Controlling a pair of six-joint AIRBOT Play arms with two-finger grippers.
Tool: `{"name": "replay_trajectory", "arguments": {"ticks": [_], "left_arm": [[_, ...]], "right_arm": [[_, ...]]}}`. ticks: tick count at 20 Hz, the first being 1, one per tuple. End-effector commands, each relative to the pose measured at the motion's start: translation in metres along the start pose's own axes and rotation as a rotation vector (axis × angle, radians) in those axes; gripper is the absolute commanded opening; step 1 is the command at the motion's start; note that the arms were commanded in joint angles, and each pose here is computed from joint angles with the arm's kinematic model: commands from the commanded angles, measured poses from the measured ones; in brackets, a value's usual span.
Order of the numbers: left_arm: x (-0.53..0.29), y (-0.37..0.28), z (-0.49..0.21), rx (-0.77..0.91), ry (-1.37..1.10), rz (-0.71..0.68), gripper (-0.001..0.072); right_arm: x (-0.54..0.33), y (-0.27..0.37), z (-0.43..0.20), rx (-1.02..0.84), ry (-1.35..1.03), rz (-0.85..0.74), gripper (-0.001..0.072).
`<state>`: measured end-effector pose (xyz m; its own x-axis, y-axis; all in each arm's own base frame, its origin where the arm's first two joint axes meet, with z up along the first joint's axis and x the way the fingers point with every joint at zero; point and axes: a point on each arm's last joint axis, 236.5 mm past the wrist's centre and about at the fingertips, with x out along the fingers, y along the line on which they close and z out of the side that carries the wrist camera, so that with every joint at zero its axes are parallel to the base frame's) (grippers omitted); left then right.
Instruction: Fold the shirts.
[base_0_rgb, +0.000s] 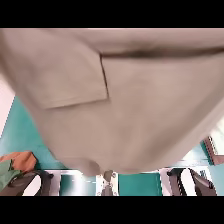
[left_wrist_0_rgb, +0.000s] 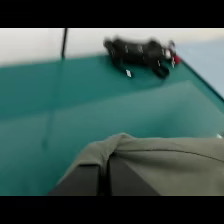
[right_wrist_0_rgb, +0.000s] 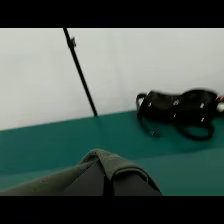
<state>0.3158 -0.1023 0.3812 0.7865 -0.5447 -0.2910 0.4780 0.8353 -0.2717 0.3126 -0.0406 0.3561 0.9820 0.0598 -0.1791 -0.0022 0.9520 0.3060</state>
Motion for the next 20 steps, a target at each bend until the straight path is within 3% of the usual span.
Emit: {"name": "replay_trajectory", "arguments": {"ticks": [1,5,9,12,20], "left_arm": [[0.090,0.069,-0.087,-0.229,0.183,-0.071,0.0032],[0.185,0.135,-0.206,-0.380,0.383,-0.043,0.0032],[0.256,0.174,-0.258,-0.469,0.388,0.052,0.0032],[0.280,0.194,-0.245,-0.485,0.326,0.077,0.0032],[0.302,0.212,-0.156,-0.384,0.144,0.084,0.0032]], "right_arm": [[0.077,-0.044,-0.110,0.137,0.221,0.042,0.0016],[0.162,-0.083,-0.241,0.239,0.484,0.005,0.0017],[0.228,-0.124,-0.321,0.350,0.642,-0.048,0.0016],[0.272,-0.138,-0.327,0.384,0.654,-0.027,0.0016],[0.337,-0.132,-0.237,0.337,0.472,0.051,0.0017]]}}
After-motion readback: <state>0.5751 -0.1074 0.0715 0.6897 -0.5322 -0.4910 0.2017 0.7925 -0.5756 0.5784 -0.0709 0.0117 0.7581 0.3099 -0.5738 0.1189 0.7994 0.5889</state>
